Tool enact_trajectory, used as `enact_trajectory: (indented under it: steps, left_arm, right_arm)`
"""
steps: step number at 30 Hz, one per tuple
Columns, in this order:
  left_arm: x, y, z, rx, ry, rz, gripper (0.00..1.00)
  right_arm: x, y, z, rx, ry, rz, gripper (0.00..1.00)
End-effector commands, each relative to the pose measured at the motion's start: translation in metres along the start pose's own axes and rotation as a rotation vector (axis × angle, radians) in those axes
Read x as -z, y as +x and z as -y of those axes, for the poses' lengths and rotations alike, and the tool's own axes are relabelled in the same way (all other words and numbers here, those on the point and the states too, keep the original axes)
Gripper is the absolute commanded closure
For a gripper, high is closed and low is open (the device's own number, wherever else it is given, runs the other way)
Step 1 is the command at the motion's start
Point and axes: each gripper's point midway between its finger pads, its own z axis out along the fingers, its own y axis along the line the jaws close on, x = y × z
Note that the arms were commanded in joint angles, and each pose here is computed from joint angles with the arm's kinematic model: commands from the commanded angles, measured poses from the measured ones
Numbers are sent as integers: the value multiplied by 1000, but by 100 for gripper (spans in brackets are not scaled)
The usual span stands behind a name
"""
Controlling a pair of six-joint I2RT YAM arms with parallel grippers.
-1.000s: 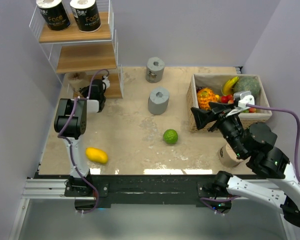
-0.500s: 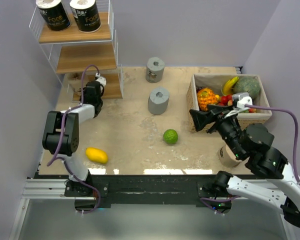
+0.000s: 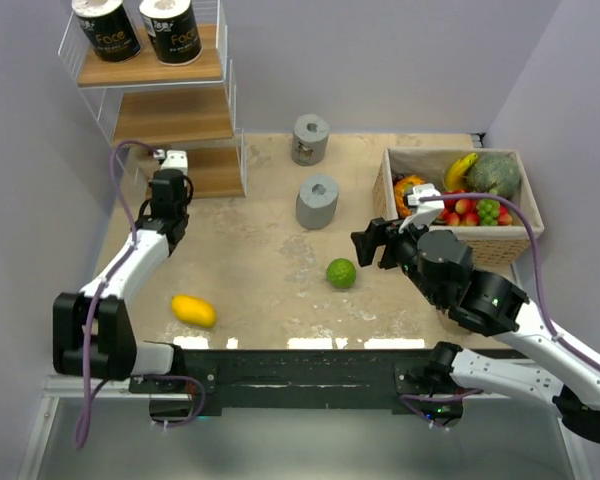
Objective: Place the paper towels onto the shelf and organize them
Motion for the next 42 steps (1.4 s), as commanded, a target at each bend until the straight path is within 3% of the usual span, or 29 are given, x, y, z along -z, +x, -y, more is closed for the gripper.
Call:
enact_trajectory:
  steps: [1, 2, 3, 5, 6, 7, 10, 13, 14, 17, 22, 27, 33, 37, 42]
  left_arm:
    - [45, 4, 28, 196, 222, 10, 86]
    - [51, 6, 35, 204, 271, 22, 66]
    - [62, 1, 50, 218, 377, 42, 55]
    - [82, -13, 60, 255, 481, 102, 40]
    - [97, -18, 78, 264, 614, 122, 31]
    - [108, -25, 83, 276, 669, 152, 1]
    - [124, -30, 91, 340, 748, 176, 0]
    - [132, -33, 95, 368, 791, 177, 0]
    - [134, -33, 97, 369, 805, 170, 0]
    - [141, -31, 102, 430, 834, 58, 0]
    - [146, -22, 115, 404, 923, -16, 0]
    - [144, -32, 88, 472, 782, 55, 0]
    - [140, -18, 95, 494, 807, -13, 0]
    - [142, -17, 97, 499, 832, 0, 0]
    - [140, -21, 81, 488, 738, 43, 2]
  right_arm:
    - [-7, 18, 14, -48, 106, -45, 21]
    - [-9, 21, 16, -46, 129, -57, 21]
    - [-11, 25, 18, -41, 144, -74, 21]
    - [-19, 31, 21, -40, 191, -86, 21]
    - [-22, 33, 23, -42, 212, -82, 21]
    - [-30, 41, 23, -31, 240, -102, 21]
    - [-39, 45, 35, -34, 333, -139, 21]
    - [-53, 64, 58, -83, 395, -256, 20]
    - [-56, 65, 81, -128, 458, -267, 20]
    - [-50, 74, 116, -201, 554, -309, 17]
    - [-19, 75, 164, -295, 815, -302, 26]
    - [21, 79, 195, -345, 996, -251, 29]
    - [43, 102, 224, -469, 1125, -271, 25]
    - [52, 107, 237, -549, 1172, -245, 22]
    - [56, 118, 254, -563, 1229, -261, 19]
